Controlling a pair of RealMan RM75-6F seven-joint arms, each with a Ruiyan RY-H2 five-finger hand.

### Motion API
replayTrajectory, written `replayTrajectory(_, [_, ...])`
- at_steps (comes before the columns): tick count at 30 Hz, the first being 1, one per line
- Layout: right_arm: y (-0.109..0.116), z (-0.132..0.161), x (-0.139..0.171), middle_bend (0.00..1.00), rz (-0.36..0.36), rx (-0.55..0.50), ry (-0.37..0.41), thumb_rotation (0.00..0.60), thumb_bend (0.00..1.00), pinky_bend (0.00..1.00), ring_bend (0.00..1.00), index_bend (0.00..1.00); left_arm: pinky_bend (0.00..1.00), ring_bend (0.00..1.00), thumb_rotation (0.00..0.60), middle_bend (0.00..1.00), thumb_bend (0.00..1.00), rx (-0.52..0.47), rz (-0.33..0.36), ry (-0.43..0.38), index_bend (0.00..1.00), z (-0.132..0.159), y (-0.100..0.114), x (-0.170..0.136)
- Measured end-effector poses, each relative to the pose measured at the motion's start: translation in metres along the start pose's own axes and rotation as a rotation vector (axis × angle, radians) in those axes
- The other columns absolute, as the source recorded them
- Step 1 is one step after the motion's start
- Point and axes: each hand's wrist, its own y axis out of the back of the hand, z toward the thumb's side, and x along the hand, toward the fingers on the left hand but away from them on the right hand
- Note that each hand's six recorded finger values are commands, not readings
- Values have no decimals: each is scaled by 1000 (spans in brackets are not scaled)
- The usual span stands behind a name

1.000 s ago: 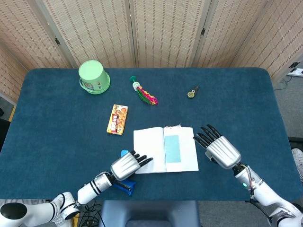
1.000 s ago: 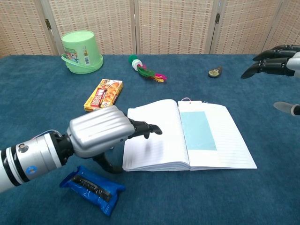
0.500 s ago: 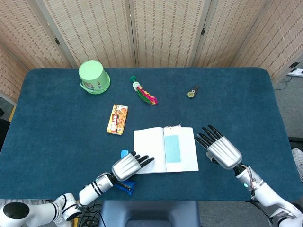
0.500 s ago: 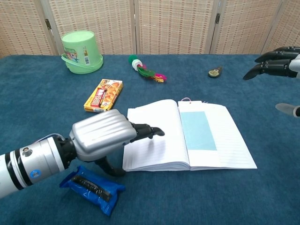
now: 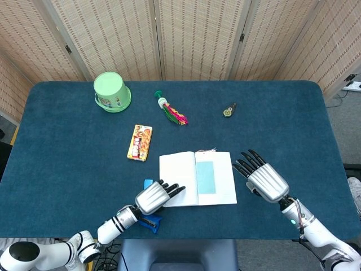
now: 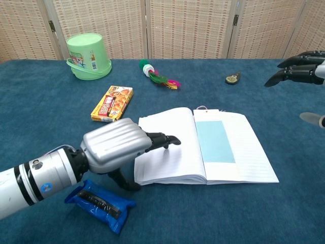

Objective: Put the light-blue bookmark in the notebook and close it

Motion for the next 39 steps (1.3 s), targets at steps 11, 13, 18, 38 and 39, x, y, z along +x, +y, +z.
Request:
replayTrajectory(11, [0, -1, 0, 213, -3, -4, -5, 600, 329, 120, 100, 200, 559, 519, 600, 276, 125, -23, 1, 27, 149, -2, -3, 4])
replayTrajectory(13, [0, -1, 0, 213, -4, -5, -5, 600, 329, 120, 100, 200, 559, 519, 600, 276, 178, -29, 2, 33, 152, -3, -3, 5])
replayTrajectory(18, [-1, -2, 0, 213, -3, -6, -5, 600, 329, 120, 100, 200, 559, 519, 600, 276, 291, -49, 15, 46, 163, -5, -2, 6])
replayTrajectory(38, [4, -4, 0, 213, -28, -19, -14, 600, 329, 120, 100, 200, 559, 507, 600, 275, 311, -160, 169, 129, 169, -13, 23, 21])
replayTrajectory(39, [5, -4, 0, 213, -30, -19, -14, 600, 329, 120, 100, 200, 559, 504, 600, 275, 311, -175, 181, 137, 164, -13, 25, 22])
